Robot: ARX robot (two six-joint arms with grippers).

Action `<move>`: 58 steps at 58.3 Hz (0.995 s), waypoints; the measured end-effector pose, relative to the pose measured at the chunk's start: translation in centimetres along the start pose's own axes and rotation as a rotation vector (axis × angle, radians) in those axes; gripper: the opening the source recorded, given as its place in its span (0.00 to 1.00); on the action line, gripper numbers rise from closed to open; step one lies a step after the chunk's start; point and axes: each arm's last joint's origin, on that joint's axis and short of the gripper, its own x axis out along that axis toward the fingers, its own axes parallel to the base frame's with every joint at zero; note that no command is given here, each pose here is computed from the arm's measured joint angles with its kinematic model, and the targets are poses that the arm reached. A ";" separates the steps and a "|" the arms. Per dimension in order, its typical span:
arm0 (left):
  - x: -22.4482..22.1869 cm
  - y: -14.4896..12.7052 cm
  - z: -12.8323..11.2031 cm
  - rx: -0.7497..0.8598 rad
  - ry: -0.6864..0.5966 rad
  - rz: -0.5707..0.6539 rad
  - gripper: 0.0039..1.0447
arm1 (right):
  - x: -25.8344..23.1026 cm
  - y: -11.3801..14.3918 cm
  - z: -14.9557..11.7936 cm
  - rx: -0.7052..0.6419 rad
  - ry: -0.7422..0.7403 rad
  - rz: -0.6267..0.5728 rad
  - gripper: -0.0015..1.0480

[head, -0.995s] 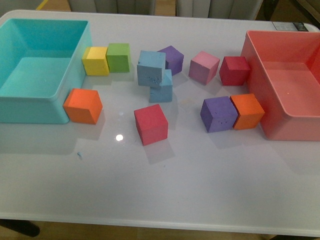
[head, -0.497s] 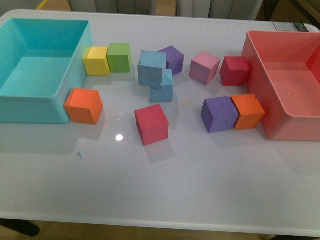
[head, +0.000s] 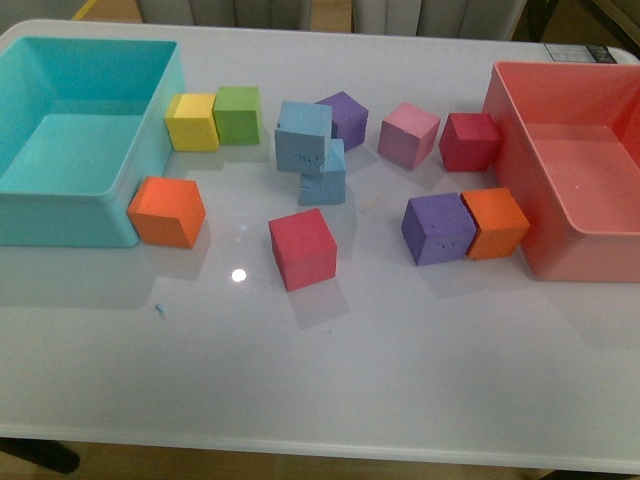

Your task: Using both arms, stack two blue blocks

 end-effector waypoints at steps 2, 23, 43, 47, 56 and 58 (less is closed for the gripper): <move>-0.1 0.0 0.0 0.000 0.000 0.000 0.01 | 0.0 0.0 0.0 0.000 0.000 0.000 0.91; -1.2 0.0 -0.4 0.000 0.032 0.000 0.01 | 0.0 0.0 0.0 0.000 0.000 0.000 0.91; -1.8 0.0 -0.3 0.000 0.003 0.000 0.01 | 0.0 0.0 0.0 0.000 0.000 0.000 0.91; -1.8 0.0 -0.3 0.000 0.003 0.000 0.01 | 0.0 0.0 0.0 0.000 0.000 0.000 0.91; -1.8 0.0 -0.3 0.000 0.003 0.000 0.02 | 0.0 0.0 0.0 0.000 0.000 0.000 0.91; -1.8 0.0 -0.3 0.000 0.003 0.000 0.06 | 0.0 0.0 0.0 0.000 0.000 0.000 0.91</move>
